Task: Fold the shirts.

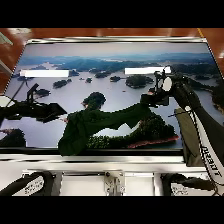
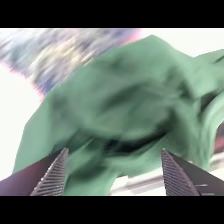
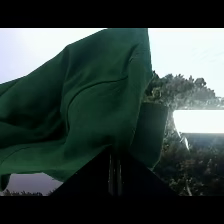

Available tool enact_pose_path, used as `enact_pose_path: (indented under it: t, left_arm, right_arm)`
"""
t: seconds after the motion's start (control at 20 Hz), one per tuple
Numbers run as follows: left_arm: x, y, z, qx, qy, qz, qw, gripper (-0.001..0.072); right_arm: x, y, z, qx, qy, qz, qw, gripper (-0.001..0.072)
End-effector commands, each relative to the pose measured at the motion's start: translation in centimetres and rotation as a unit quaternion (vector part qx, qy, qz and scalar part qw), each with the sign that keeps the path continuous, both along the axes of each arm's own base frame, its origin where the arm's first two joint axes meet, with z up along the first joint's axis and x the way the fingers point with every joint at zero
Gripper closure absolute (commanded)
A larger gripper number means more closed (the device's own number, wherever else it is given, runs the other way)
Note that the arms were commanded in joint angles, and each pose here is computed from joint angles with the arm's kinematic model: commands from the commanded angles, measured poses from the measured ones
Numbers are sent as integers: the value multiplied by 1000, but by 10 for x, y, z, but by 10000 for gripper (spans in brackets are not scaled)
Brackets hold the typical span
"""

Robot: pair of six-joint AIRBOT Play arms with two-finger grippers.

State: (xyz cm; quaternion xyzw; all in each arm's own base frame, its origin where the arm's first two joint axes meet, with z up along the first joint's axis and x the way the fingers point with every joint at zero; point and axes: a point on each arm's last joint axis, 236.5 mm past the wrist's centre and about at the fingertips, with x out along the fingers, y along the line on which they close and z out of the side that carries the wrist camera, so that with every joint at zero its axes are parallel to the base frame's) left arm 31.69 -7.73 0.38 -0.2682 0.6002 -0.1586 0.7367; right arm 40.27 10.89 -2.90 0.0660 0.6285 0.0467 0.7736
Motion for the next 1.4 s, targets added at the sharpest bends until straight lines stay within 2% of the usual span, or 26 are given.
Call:
enact_pose_path:
  t: [0.0,0.2,0.35,0.55,0.75,1.0,1.05,1.1,1.15,1.25,1.35]
  left_arm:
    - [-49,14,-13,-15,83,-24,996,19]
    - [-49,-37,-47,-50,65,-9,997,18]
    - [-50,-69,-64,-29,38,-33,998,17]
    - [-18,-86,-63,-12,-24,5,1000,19]
    - [-7,-105,-51,-42,-47,21,998,32]
    - [-19,-128,-50,-49,-46,-9,998,309]
    - [-20,-130,-50,-48,-46,-13,998,494]
    - [-21,-131,-50,-49,-47,-13,998,632]
    - [-21,-131,-49,-50,-47,-14,998,670]
    - [-17,-129,-43,-52,-53,-12,997,671]
    - [-2,-126,-15,-49,-96,-24,994,673]
  right_arm:
    - [0,2,-2,4,2,1,1000,664]
    - [-7,3,-3,3,15,9,1000,664]
    - [-8,2,-3,1,16,14,1000,664]
    - [-7,1,-3,-1,15,14,1000,664]
    - [-7,1,-3,-2,15,14,1000,664]
    - [-11,1,-4,-1,23,15,1000,664]
    - [-13,1,-4,-2,27,15,1000,664]
    - [-15,1,-5,-3,32,16,999,664]
    - [-18,0,-5,-4,38,17,999,664]
    - [-26,-1,-5,-7,53,25,998,664]
    - [-30,5,12,-1,37,90,995,664]
